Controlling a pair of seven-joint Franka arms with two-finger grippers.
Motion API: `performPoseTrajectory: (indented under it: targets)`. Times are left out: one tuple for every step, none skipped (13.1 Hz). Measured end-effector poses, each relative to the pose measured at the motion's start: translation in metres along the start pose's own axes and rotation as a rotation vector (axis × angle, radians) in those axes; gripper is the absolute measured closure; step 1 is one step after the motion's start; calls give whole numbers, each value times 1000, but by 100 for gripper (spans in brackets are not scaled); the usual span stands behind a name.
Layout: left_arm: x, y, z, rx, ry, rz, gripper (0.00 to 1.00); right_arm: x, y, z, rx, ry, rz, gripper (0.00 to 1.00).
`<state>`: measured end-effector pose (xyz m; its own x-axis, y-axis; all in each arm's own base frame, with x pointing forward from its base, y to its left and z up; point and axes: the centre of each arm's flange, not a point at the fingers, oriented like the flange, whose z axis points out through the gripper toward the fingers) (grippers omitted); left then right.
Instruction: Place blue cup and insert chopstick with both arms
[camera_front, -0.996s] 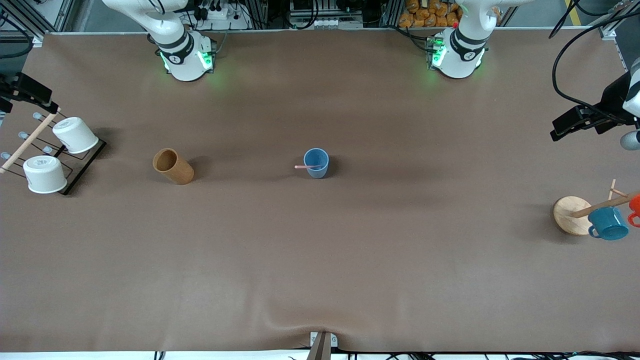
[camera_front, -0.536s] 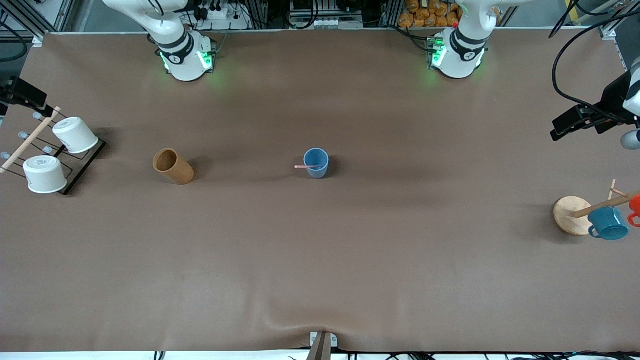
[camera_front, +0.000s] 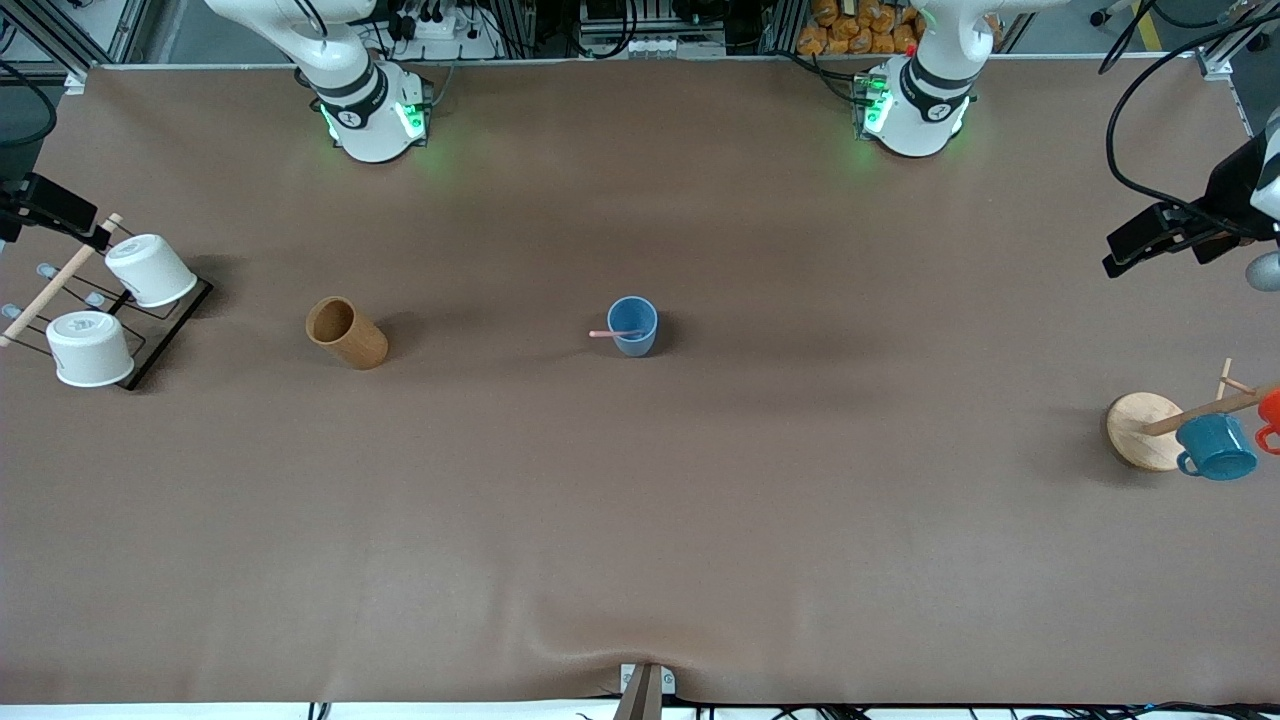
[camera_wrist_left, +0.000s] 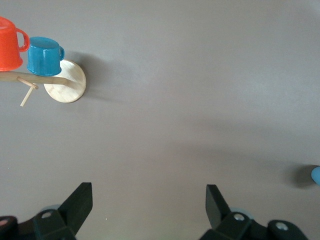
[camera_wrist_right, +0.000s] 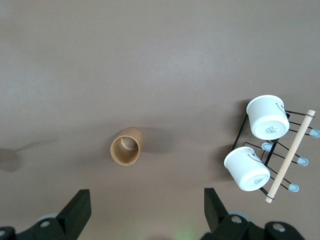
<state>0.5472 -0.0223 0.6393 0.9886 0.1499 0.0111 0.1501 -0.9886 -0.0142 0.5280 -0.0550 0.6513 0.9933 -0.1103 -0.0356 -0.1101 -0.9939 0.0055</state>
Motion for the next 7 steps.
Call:
performPoseTrajectory:
  targets:
    - [-2, 0, -1, 1, -3, 1, 0, 0, 0, 0, 0, 1, 0, 0]
    - [-4, 0, -3, 1, -4, 2, 0, 0, 0, 0, 0, 1, 0, 0]
    - [-5, 0, -6, 1, -2, 1, 0, 0, 0, 0, 0, 1, 0, 0]
    - [-7, 0, -8, 1, 0, 1, 0, 0, 0, 0, 0, 1, 0, 0]
    - [-10, -1, -11, 1, 2, 1, 0, 0, 0, 0, 0, 1, 0, 0]
    - [-13, -1, -14, -1, 2, 2, 0, 0, 0, 0, 0, 1, 0, 0]
    - [-16, 1, -17, -4, -1, 5, 0, 0, 0, 0, 0, 1, 0, 0]
